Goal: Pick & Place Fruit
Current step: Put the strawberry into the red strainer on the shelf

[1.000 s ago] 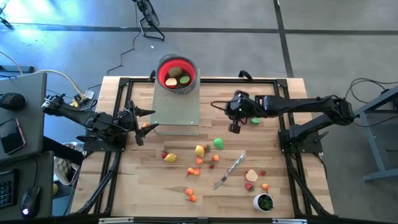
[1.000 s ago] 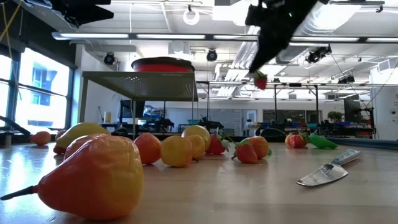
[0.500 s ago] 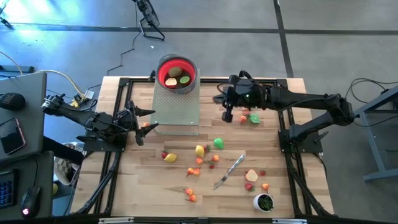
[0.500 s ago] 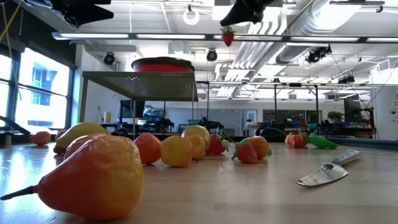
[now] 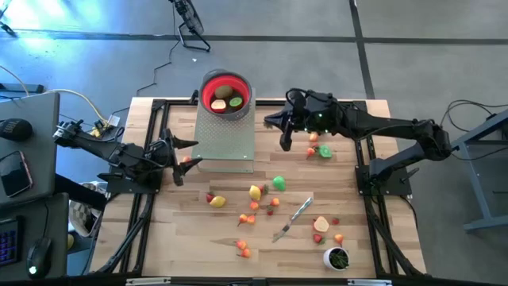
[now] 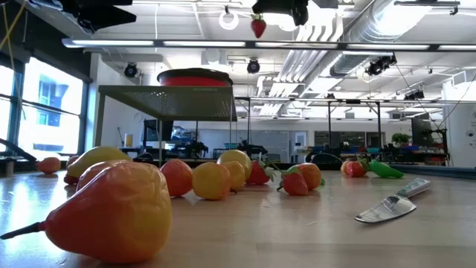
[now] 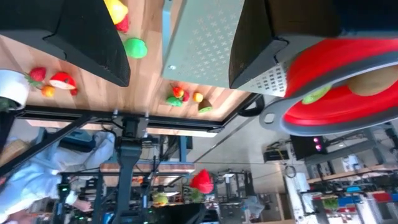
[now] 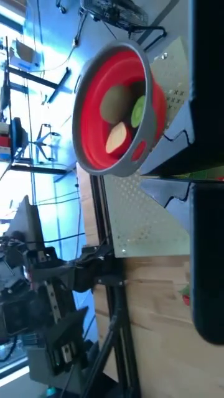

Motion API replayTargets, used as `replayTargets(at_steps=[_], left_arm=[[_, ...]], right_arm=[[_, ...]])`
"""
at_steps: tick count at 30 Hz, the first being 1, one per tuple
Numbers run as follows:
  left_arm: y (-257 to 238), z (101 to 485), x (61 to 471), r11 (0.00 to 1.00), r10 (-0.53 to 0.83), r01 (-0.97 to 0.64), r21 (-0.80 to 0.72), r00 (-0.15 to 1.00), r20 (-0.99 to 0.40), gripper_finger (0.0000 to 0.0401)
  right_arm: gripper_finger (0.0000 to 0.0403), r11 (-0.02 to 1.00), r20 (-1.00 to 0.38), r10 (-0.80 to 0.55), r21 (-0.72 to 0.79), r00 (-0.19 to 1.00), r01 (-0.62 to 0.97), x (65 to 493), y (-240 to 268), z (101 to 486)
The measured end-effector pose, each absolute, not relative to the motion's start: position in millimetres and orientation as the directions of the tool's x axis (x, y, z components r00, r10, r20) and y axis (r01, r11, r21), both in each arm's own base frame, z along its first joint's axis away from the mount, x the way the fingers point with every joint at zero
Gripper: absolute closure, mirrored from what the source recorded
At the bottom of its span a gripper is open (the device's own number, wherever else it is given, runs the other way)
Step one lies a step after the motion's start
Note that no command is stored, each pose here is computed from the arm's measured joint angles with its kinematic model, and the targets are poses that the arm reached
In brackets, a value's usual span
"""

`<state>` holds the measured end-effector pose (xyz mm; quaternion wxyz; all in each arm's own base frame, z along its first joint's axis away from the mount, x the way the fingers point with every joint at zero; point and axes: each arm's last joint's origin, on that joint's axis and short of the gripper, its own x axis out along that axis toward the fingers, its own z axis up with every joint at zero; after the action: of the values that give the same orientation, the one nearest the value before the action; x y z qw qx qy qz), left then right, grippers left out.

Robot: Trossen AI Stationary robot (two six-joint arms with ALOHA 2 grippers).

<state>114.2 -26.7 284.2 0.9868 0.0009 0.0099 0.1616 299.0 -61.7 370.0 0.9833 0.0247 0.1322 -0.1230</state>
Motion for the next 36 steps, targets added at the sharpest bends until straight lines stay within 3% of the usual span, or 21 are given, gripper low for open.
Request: replayTargets(at_steps=[12, 21, 36], left_arm=[[-29, 288, 119, 0.942, 0.334, -0.335, 0.02, 0.942, 0.019, 0.0134], [-22, 292, 131, 0.924, 0.38, -0.381, 0.012, 0.923, 0.062, 0.0134], [25, 289, 172, 0.982, 0.186, -0.181, -0.045, 0.975, 0.123, 0.0134]], right_arm=[[0.0399, 0.971, -0.223, -0.228, 0.015, 0.948, 0.237, 300, -62, 374], [0.0399, 0.996, -0.152, -0.078, 0.04, 0.985, 0.085, 318, -59, 370], [0.0399, 0.997, -0.12, -0.054, 0.046, 0.991, 0.06, 335, -60, 360]])
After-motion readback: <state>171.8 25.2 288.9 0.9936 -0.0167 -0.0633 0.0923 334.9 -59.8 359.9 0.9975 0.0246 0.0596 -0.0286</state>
